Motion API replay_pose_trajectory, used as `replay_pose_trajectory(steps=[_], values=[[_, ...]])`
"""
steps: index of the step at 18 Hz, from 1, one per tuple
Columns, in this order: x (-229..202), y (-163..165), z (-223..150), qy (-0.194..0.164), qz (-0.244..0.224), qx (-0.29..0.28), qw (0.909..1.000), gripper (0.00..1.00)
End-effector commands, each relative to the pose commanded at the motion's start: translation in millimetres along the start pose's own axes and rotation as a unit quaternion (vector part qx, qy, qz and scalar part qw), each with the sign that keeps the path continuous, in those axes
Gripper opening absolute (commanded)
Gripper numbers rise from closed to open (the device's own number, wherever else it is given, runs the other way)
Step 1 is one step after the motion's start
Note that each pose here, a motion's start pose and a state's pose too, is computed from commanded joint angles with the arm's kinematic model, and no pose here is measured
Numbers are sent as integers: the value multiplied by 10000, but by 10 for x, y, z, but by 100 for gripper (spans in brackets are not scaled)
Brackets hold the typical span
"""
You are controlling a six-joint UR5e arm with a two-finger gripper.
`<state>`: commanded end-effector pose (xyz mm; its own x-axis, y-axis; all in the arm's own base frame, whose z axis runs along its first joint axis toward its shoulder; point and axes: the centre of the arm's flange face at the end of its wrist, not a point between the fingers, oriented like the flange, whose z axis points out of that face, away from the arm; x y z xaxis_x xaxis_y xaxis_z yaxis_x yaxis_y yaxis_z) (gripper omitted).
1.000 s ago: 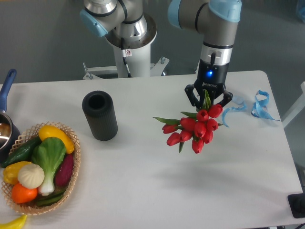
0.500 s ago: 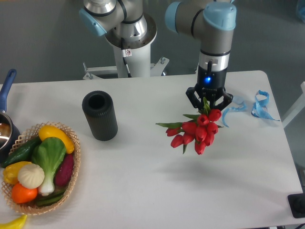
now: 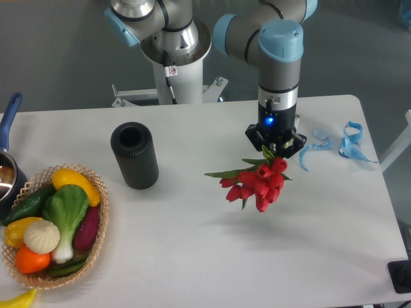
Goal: Pick up the flowers from the vase
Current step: 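Carry the tulip bunch away from the vase and hold it above the table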
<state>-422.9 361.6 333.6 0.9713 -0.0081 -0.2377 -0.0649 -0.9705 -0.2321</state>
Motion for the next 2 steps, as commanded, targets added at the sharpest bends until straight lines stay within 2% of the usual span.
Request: replay_pose_trajectory(steps=[2], values=[[0,44,16,-58,-2,-183,9998,6]])
